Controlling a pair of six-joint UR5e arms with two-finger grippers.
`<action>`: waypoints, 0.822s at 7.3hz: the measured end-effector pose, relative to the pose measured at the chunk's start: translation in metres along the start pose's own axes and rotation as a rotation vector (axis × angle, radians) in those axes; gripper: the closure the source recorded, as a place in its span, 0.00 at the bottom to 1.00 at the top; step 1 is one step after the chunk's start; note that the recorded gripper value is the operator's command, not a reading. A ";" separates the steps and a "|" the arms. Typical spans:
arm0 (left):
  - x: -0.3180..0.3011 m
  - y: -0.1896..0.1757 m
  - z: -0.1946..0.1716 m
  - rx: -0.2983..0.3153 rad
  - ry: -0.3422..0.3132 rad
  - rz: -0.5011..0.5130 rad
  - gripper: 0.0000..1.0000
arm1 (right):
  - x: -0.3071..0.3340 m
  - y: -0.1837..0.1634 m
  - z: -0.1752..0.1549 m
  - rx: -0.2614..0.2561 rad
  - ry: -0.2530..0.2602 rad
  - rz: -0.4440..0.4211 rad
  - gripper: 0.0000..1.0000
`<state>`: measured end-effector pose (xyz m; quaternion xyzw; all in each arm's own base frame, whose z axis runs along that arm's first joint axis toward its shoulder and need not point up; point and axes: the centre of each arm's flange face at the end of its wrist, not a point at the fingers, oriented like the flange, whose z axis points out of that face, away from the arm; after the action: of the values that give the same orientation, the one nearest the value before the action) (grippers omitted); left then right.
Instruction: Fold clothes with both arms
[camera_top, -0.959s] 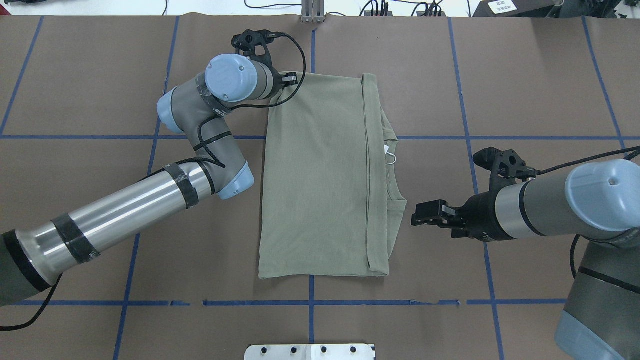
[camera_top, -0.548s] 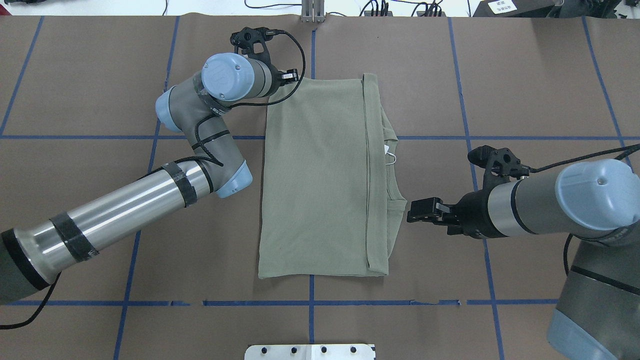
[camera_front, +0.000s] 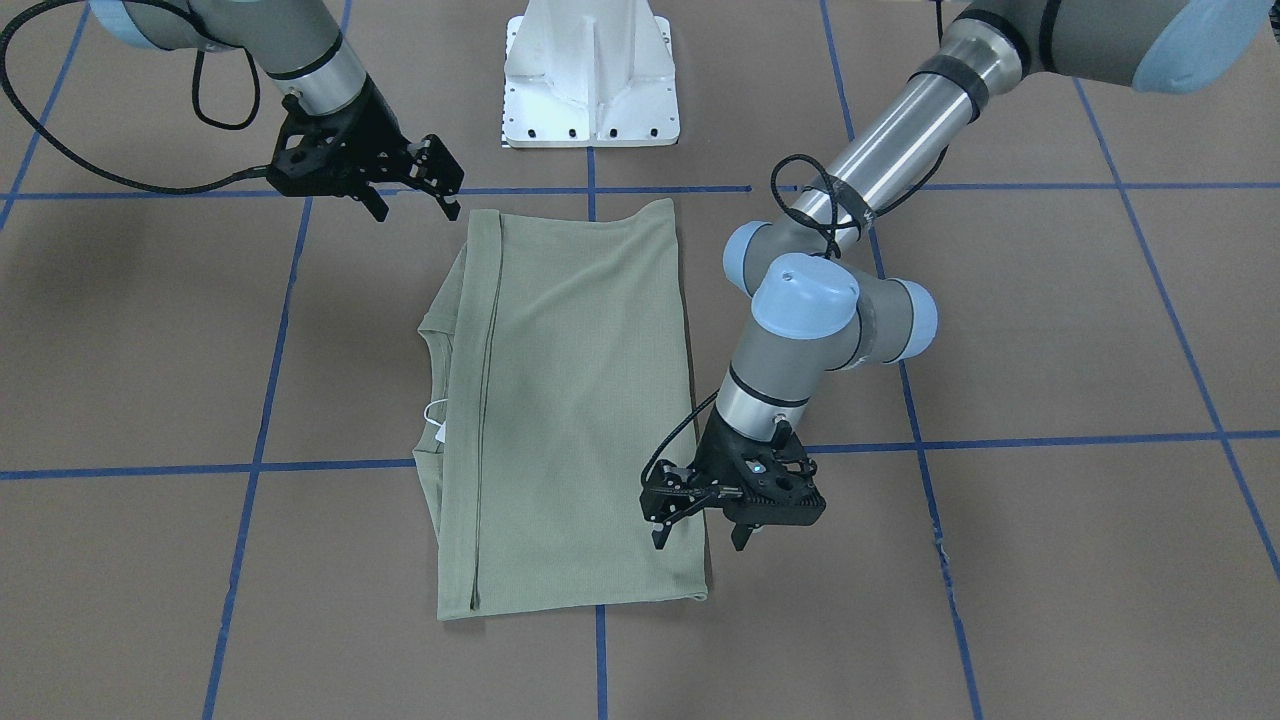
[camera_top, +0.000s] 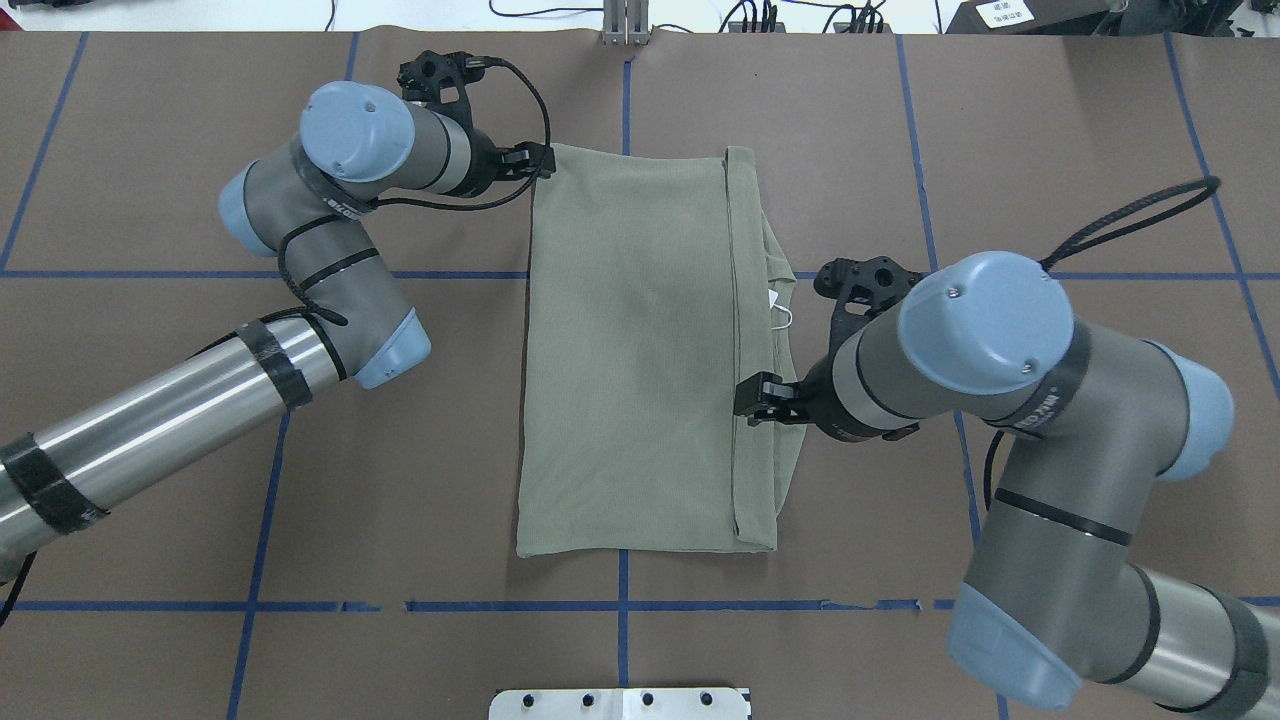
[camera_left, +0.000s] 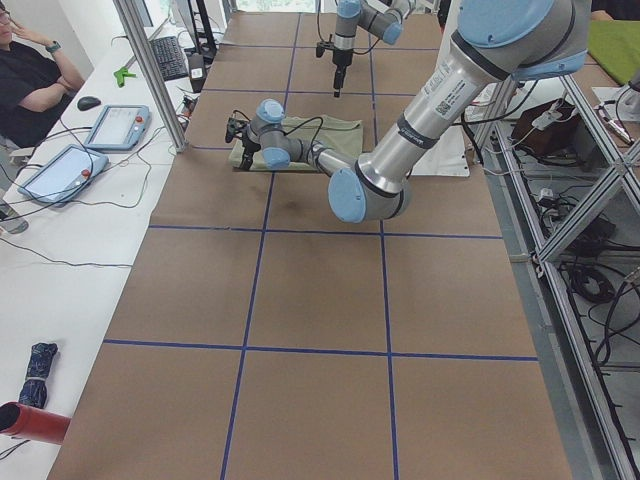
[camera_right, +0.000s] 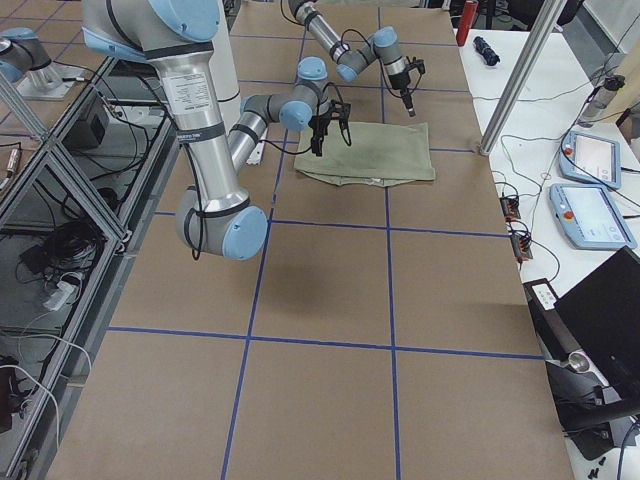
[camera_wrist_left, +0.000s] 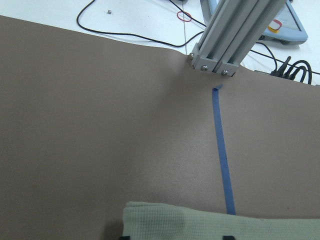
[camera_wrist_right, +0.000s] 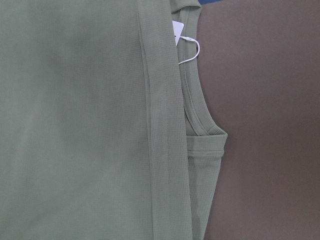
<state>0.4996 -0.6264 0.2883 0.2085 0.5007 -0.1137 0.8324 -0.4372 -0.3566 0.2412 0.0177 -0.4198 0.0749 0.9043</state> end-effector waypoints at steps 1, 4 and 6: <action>-0.006 0.002 -0.018 -0.044 -0.011 -0.005 0.00 | -0.017 0.004 0.018 0.013 0.057 -0.050 0.00; -0.004 0.015 -0.089 -0.109 0.010 0.051 0.00 | -0.046 0.029 0.073 -0.002 0.149 -0.192 0.00; -0.006 0.019 -0.102 -0.113 0.017 0.060 0.00 | -0.049 0.049 0.092 -0.035 0.170 -0.243 0.00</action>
<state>0.4243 -0.5622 0.2557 0.1771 0.5071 -0.0584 0.8415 -0.5450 -0.3230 0.2616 0.0463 -0.3377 -0.0412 0.9392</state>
